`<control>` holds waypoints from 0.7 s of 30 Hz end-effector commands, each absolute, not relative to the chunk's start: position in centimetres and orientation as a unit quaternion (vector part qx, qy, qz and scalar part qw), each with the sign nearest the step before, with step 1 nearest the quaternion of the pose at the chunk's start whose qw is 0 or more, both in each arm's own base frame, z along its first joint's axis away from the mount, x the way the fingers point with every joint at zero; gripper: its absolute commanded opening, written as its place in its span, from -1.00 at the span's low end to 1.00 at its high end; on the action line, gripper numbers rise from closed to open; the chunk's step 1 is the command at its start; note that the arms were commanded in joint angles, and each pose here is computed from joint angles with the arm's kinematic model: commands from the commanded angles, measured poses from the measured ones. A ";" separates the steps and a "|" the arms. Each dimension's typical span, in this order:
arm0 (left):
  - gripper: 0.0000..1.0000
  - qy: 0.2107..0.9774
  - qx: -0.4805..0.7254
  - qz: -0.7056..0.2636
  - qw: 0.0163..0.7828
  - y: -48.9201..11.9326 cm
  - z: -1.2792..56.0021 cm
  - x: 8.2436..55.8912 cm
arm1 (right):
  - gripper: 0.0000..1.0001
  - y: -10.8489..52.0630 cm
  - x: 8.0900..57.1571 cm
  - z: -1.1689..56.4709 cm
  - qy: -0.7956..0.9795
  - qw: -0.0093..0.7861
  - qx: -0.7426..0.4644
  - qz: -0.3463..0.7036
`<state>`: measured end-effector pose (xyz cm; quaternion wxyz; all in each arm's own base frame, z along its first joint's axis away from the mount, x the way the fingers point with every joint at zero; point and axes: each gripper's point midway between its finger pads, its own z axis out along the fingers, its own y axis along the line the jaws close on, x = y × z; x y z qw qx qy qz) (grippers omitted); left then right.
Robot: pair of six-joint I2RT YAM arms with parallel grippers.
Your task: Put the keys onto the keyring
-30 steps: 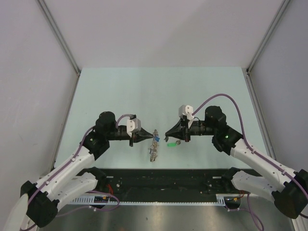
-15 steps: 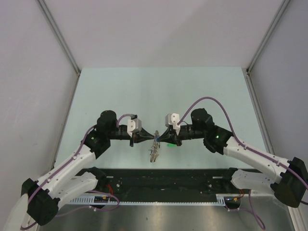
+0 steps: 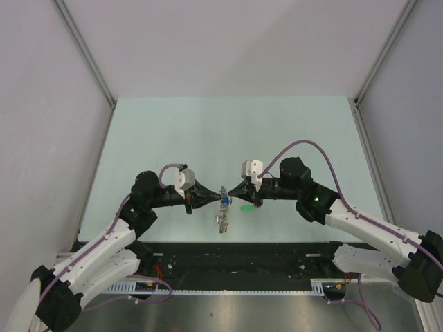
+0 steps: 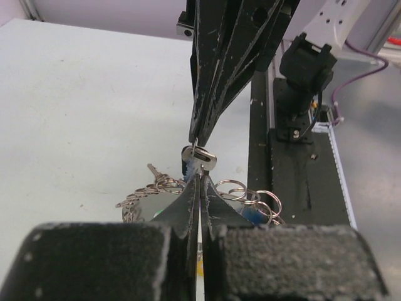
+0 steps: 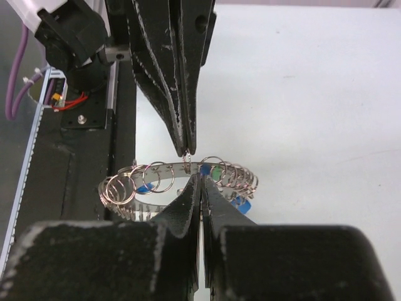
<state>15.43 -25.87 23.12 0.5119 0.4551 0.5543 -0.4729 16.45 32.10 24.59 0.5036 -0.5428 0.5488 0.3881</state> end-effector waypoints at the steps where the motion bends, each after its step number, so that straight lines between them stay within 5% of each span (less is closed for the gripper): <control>1: -1.00 0.522 0.421 -0.489 0.557 -25.8 26.4 15.5 | -1.00 32.0 16.6 27.2 0.521 0.538 -0.525 0.404; 14: -1.00 0.551 0.360 -0.491 0.570 -25.4 25.9 17.0 | -1.00 32.0 16.6 25.8 0.538 0.522 -0.522 0.408; 21: -1.00 0.597 0.322 -0.469 0.565 -25.4 23.8 18.9 | -1.00 27.9 21.3 22.1 0.698 0.491 -0.389 0.347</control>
